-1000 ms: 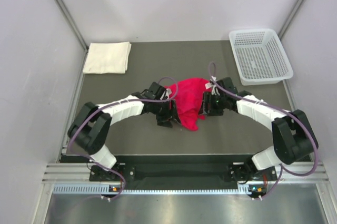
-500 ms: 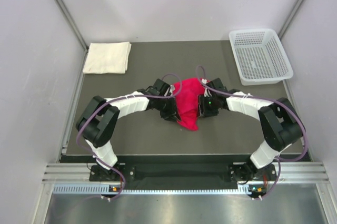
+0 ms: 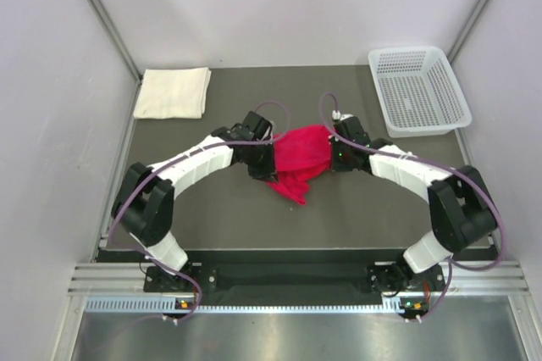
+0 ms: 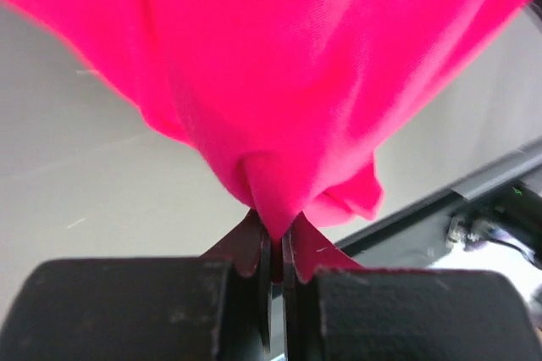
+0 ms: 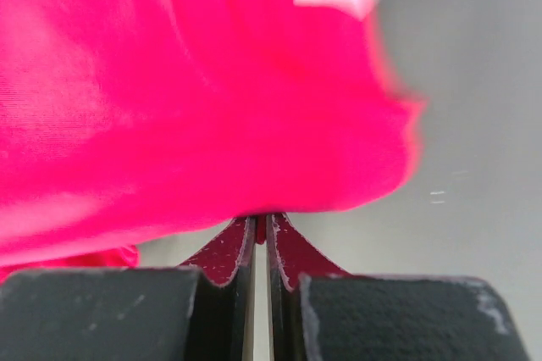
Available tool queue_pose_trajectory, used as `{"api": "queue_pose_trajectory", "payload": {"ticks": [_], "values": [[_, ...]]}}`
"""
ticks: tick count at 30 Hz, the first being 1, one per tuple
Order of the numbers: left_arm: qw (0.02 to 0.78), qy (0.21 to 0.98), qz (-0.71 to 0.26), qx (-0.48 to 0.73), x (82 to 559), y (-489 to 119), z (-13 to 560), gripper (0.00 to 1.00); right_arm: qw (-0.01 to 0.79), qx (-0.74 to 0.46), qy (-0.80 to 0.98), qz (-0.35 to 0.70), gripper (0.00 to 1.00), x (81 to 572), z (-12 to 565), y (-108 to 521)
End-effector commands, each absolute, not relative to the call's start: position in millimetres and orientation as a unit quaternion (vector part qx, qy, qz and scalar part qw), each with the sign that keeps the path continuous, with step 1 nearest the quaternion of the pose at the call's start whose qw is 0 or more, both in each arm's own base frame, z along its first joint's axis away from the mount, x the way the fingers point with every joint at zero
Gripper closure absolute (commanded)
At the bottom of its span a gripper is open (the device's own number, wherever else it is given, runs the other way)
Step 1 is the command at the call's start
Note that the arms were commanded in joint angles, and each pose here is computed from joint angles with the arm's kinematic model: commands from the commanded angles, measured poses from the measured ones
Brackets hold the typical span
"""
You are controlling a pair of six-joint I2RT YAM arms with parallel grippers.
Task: Fold and stack the t-shirts
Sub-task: Flatten the tshirt out
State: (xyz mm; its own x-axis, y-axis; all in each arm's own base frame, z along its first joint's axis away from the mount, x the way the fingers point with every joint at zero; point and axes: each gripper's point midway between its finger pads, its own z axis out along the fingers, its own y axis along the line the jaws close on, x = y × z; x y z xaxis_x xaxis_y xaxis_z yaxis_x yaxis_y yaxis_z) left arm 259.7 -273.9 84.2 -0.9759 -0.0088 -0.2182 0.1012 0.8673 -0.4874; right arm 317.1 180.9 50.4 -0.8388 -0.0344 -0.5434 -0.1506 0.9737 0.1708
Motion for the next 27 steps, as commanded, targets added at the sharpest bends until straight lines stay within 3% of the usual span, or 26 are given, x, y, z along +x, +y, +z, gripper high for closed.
{"api": "queue_pose_trajectory", "payload": {"ticks": [1, 6, 12, 17, 21, 27], "values": [[0.197, 0.964, -0.172, 0.051, 280, -234, 139, 1.0, 0.409, -0.057, 0.906, 0.09, 1.0, 354, 133, 176], [0.316, 0.946, -0.066, 0.034, 310, -183, 214, 1.0, 0.51, -0.089, 0.845, 0.131, 1.0, 368, 237, 188], [0.435, 0.898, -0.052, 0.023, 327, -160, 325, 1.0, 0.606, -0.071, 0.783, 0.122, 1.0, 363, 366, 168], [0.486, 0.871, -0.077, 0.015, 317, -152, 364, 0.98, 0.632, -0.049, 0.767, 0.102, 1.0, 337, 391, 139], [0.503, 0.862, -0.064, 0.012, 307, -137, 362, 0.94, 0.633, -0.04, 0.77, 0.076, 1.0, 322, 380, 119], [0.526, 0.85, -0.024, -0.009, 303, -114, 376, 0.92, 0.629, -0.024, 0.776, 0.037, 1.0, 336, 375, 102]]}}
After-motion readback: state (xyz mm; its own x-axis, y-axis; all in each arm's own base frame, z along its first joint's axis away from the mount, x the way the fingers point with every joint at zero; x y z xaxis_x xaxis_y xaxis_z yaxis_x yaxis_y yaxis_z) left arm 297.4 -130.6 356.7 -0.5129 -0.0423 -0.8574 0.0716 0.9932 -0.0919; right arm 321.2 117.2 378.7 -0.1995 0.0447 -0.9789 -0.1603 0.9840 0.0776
